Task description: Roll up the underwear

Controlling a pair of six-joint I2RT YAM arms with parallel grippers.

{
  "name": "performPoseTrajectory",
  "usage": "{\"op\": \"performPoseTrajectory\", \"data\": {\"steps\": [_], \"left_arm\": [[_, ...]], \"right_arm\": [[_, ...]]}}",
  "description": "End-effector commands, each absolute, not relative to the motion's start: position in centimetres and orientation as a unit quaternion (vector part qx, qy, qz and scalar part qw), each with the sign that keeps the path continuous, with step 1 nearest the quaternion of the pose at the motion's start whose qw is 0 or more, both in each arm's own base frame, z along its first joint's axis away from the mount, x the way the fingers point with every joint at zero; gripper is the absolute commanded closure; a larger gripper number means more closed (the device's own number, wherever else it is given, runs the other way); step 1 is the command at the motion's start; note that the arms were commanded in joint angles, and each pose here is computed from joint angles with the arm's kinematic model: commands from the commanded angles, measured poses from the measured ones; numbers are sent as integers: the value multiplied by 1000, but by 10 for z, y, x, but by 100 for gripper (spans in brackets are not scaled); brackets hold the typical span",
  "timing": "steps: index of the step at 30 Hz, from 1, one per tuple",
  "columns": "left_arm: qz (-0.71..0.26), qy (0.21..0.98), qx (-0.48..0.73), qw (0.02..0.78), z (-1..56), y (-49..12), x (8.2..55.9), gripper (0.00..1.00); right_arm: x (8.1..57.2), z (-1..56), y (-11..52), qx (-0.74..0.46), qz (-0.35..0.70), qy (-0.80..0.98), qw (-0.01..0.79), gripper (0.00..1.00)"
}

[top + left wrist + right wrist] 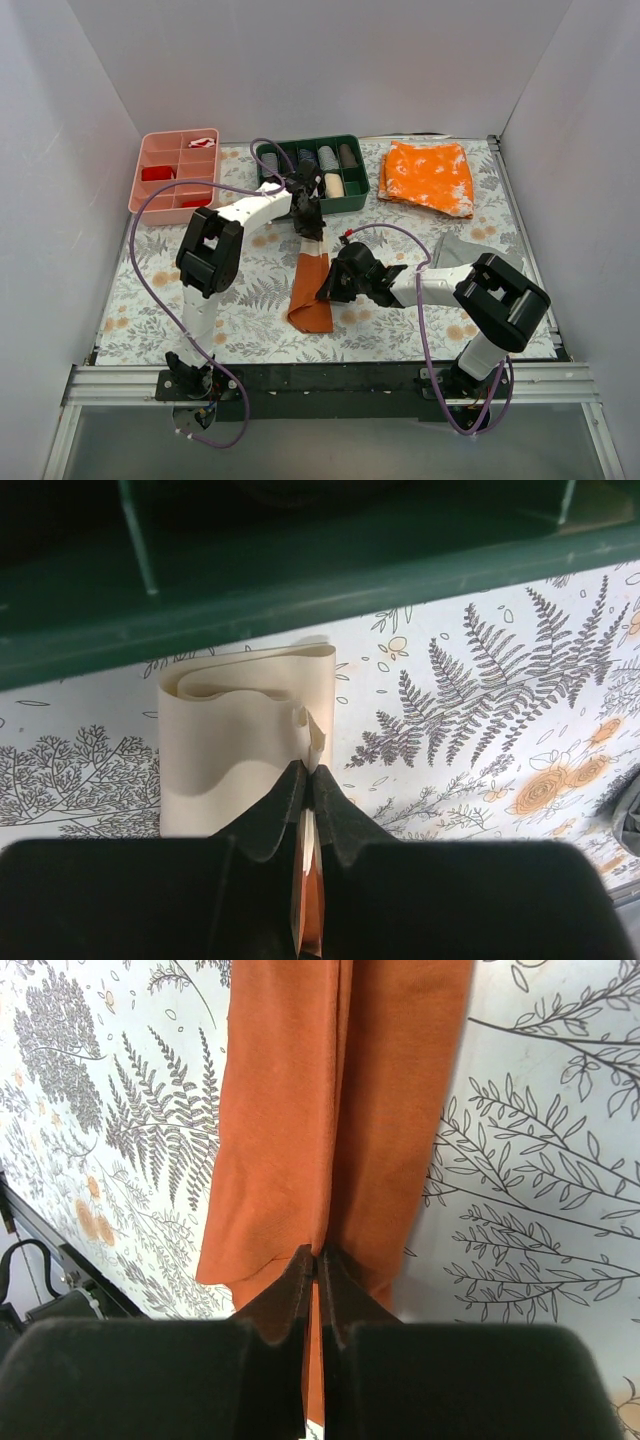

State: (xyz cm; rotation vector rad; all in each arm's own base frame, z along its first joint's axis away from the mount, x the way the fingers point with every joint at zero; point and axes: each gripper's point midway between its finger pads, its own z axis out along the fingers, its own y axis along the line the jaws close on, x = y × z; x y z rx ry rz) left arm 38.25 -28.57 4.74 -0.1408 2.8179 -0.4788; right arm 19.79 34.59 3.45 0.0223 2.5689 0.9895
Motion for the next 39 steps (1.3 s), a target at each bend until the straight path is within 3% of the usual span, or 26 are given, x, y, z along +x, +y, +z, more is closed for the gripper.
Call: {"op": "performPoseTrajectory", "data": {"steps": [1,3,9,12,13,17,21,24,26,29,31,39], "left_arm": [[-186,967,-36,173,62,-296,400,95],[-182,967,-35,173,62,-295,400,93],[-180,966,-39,179,67,-295,403,83],[-185,965,-38,182,71,-297,405,77],[-190,963,-37,186,76,-299,407,66],[-208,957,-33,200,95,-305,412,62],[-207,948,-40,238,129,-299,419,51],[-191,943,-55,268,149,-281,418,42],[-178,948,-71,255,137,-262,407,41],[-191,937,-94,277,150,-240,395,41],[-197,936,-100,275,141,-227,374,42],[-261,935,-94,221,104,-225,306,62]], "right_arm": [[184,32,344,2,349,921,176,87],[189,42,342,5,351,916,195,83],[205,76,322,15,344,898,275,47],[209,90,305,29,329,892,308,45],[209,92,300,33,324,892,314,43],[211,103,276,61,311,882,348,43],[216,102,256,85,283,880,371,46],[220,98,247,84,263,891,360,57],[227,95,244,68,250,897,357,74],[237,99,255,33,257,901,347,88],[250,101,264,18,264,903,338,98],[302,113,301,-80,294,900,311,99]]}}
